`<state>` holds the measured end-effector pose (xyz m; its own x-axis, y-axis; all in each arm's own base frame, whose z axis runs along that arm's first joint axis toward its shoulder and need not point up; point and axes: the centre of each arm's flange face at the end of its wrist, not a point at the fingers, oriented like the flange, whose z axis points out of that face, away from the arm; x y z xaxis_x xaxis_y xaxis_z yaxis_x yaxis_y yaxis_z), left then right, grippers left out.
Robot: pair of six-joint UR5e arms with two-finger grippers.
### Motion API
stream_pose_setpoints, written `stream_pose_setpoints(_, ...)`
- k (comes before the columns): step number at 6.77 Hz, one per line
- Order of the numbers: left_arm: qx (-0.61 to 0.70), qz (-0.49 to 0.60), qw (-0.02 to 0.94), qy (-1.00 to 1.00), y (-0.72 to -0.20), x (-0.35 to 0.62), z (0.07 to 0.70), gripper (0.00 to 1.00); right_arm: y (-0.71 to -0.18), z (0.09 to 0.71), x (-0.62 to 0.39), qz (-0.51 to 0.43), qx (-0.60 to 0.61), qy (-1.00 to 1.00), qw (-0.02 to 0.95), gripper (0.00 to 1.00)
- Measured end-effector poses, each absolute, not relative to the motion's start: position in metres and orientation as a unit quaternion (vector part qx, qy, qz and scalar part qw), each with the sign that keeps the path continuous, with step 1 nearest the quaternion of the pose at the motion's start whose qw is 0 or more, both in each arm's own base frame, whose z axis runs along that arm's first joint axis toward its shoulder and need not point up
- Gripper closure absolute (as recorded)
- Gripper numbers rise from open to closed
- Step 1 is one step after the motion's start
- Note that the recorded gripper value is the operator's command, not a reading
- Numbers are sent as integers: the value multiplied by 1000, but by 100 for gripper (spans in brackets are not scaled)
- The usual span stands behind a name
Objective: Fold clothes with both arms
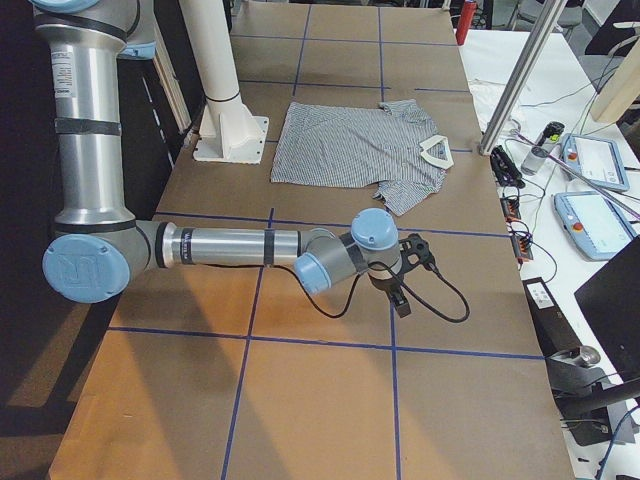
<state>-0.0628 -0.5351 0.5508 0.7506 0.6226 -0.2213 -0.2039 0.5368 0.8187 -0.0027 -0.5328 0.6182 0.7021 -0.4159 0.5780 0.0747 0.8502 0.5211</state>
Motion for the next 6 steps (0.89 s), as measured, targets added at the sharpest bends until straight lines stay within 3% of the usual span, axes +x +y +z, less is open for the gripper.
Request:
stream_pose_setpoints(1, 422, 223, 835, 273, -556, -48, 536, 0, -549, 615, -6, -114, 256, -375, 884, 0)
stream_pose_setpoints(3, 418, 196, 828, 319, -583, -1, 501, 0, -594, 552, -63, -26, 243, -423, 872, 0)
stream_pose_setpoints(5, 420, 197, 821, 333, -588, 19, 487, 0, -620, 486, -183, 71, 216, -443, 867, 24)
stream_pose_setpoints(6, 422, 198, 819, 334, -588, 21, 485, 0, -623, 452, -250, 118, 208, -451, 860, 27)
